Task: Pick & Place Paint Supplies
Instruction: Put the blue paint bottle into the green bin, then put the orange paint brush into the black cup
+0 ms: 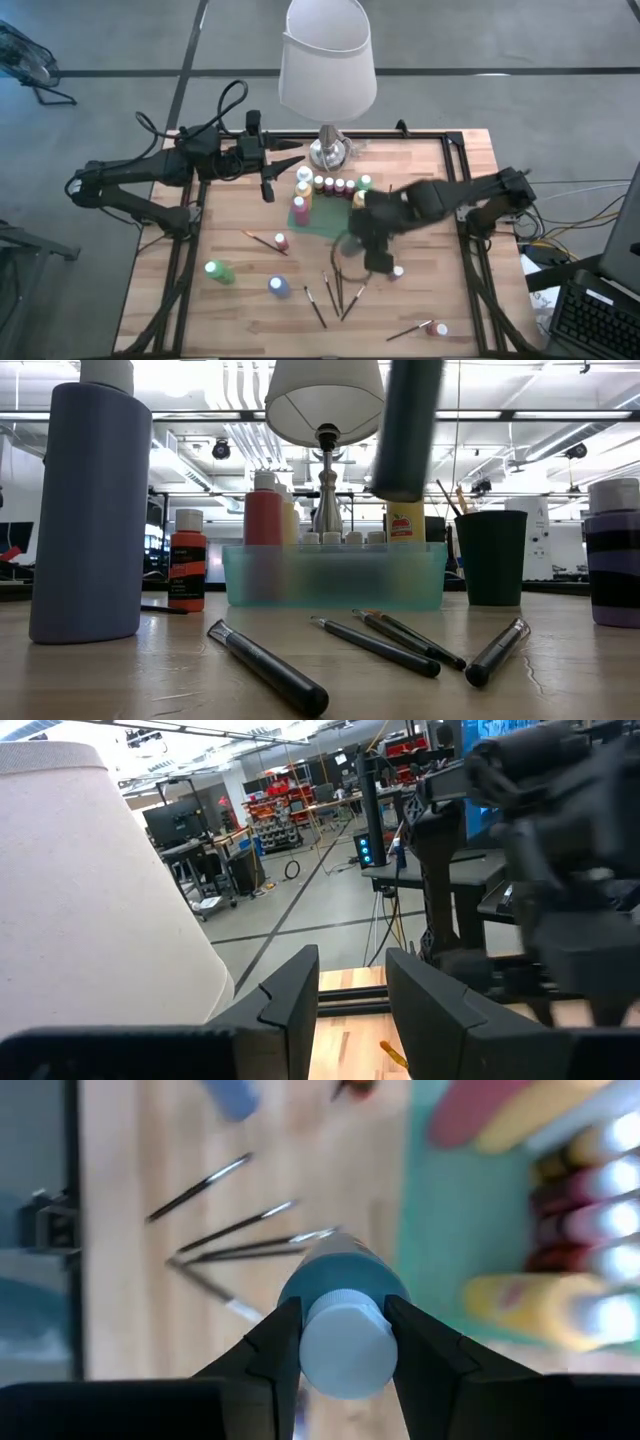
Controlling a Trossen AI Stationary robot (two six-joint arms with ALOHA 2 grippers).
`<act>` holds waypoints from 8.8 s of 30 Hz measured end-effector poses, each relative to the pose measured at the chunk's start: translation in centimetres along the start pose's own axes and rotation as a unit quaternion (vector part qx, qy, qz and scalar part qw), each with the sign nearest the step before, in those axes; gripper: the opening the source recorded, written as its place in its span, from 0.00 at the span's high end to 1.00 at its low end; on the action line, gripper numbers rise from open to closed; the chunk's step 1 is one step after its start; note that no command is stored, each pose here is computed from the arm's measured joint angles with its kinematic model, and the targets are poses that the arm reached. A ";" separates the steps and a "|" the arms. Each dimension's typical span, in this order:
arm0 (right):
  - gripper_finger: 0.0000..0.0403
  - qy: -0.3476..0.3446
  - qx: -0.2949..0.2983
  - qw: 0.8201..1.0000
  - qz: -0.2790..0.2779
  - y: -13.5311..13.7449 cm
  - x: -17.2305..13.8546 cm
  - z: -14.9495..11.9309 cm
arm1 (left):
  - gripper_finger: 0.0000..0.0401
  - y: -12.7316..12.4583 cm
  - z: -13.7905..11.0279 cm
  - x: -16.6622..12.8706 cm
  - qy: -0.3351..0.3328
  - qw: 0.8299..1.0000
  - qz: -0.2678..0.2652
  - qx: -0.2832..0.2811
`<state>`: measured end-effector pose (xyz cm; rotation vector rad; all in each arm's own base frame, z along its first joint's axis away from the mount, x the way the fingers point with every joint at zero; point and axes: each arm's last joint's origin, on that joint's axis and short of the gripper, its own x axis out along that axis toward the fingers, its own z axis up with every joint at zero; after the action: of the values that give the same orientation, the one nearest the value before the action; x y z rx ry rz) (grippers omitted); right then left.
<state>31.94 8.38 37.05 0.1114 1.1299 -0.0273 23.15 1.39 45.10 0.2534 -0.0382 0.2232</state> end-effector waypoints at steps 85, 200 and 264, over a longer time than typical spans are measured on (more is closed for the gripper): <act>0.45 -0.120 0.051 0.992 -0.004 -4.5 0.2 2.4 | 0.69 -0.1 -0.7 -0.1 0.038 0.999 -0.007 0.026; 0.85 -0.034 0.102 0.986 -0.125 -1.7 -5.4 -2.8 | 0.49 -5.3 -26.3 -5.7 0.705 0.688 -0.165 -0.044; 0.80 -0.026 0.049 0.990 -0.130 -1.9 -5.8 -3.0 | 0.55 -7.1 -30.7 -6.7 0.721 0.675 -0.094 -0.122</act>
<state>26.62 6.55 40.85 0.0494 1.0855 -0.3155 18.52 0.97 13.23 -0.2517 1.5481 0.1588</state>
